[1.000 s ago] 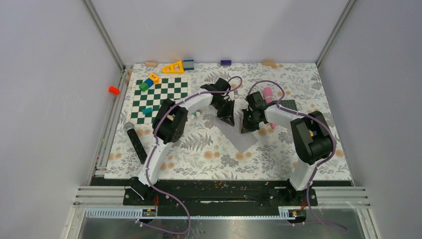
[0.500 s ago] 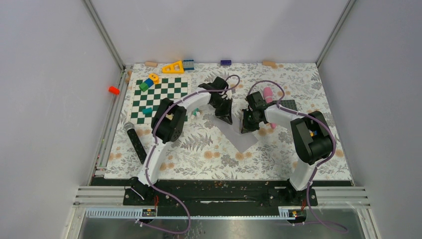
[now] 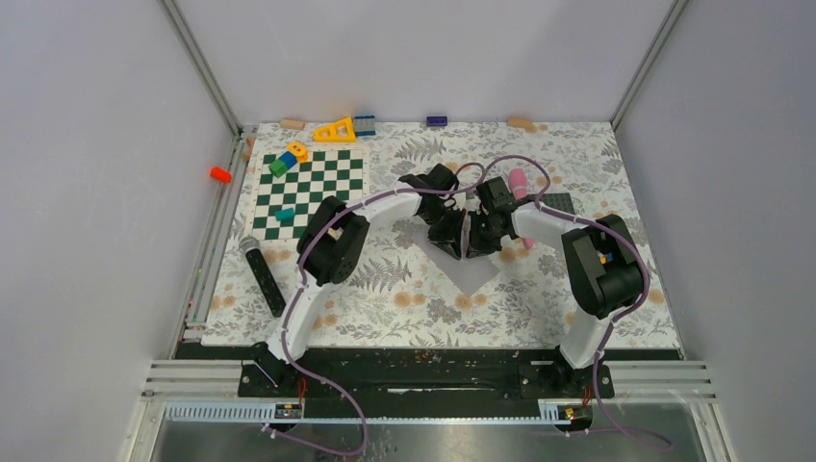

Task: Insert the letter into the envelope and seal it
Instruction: Seal the envelope flap on the envelope, then adjust the envelope at the center of the board.

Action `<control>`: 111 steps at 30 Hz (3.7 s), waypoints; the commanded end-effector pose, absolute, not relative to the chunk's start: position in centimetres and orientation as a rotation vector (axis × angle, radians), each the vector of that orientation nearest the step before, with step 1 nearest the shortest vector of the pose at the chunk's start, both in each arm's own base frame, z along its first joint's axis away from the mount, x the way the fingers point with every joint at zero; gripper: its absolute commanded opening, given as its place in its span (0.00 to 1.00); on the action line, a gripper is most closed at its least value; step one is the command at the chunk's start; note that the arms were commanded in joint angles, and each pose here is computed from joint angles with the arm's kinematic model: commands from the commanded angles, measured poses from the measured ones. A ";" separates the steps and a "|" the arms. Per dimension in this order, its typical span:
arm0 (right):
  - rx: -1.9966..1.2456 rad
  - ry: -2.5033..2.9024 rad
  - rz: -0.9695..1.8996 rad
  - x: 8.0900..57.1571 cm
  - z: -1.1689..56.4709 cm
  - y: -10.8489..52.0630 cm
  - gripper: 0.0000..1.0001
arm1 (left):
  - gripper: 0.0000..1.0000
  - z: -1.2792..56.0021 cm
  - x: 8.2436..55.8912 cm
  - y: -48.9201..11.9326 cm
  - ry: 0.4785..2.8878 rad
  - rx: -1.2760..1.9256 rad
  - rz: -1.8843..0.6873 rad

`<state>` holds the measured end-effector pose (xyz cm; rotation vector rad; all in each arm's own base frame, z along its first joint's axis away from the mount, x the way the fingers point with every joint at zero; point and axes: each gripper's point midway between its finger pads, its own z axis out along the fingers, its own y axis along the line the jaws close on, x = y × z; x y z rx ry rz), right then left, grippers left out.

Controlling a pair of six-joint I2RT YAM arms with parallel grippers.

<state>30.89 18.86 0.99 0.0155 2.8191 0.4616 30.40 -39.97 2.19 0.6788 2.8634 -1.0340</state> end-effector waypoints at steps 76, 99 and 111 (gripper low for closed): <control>-1.510 1.788 -0.299 25.4 6.4 23.4 1.00 | 0.99 19.5 39.3 -18.5 2.339 0.460 -0.984; -1.602 1.699 -0.671 27.5 3.4 18.8 1.00 | 0.99 19.3 39.6 -18.7 2.342 0.462 -0.995; -1.582 1.713 -0.654 29.4 3.8 18.5 1.00 | 0.99 18.6 39.7 -18.6 2.350 0.476 -0.989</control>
